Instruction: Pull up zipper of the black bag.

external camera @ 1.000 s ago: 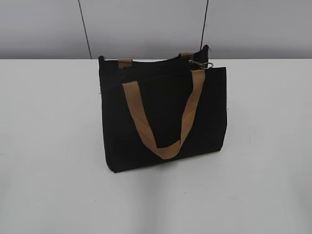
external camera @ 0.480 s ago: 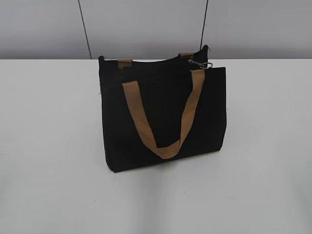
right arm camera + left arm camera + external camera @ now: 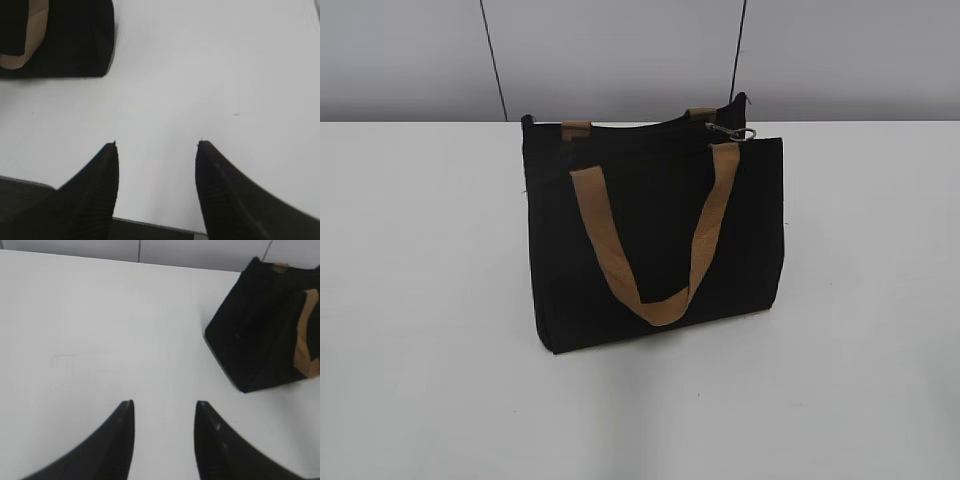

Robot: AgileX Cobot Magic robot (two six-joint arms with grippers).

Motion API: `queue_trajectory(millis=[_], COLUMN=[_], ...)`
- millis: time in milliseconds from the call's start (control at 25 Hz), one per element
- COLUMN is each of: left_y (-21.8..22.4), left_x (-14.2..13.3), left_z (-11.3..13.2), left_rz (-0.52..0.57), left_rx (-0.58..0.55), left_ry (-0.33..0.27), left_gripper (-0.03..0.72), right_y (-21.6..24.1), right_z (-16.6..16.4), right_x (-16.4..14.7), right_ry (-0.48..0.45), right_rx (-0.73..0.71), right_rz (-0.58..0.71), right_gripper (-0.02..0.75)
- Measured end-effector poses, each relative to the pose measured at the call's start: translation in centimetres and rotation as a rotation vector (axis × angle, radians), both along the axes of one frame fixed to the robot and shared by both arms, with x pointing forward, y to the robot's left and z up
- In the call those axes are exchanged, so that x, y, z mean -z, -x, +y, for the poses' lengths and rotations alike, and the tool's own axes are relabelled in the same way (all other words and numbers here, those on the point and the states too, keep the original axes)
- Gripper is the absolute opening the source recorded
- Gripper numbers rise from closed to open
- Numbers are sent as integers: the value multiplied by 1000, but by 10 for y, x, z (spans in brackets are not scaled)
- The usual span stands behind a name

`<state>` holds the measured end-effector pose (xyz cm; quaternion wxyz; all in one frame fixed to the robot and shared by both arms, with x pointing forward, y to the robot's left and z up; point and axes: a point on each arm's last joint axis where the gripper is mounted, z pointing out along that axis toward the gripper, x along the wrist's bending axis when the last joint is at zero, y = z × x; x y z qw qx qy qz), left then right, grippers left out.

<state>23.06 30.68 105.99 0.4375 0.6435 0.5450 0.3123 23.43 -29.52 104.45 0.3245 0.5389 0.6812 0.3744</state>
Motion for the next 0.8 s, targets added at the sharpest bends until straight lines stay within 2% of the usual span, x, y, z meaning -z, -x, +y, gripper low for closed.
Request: queue_trajectory(millis=[400,800], left_y=[1,1], left_x=[0,0], left_z=[-2,-2], left_rz=[0,0], left_rx=[-234,-250], left_ry=[0,0], left_gripper=[282,245], right_y=[1,1], right_z=[1,1], right_x=[0,0], right_ry=[-3,-5], right_rx=[148,150], right_rz=[-11,-11], right_gripper=[391,391])
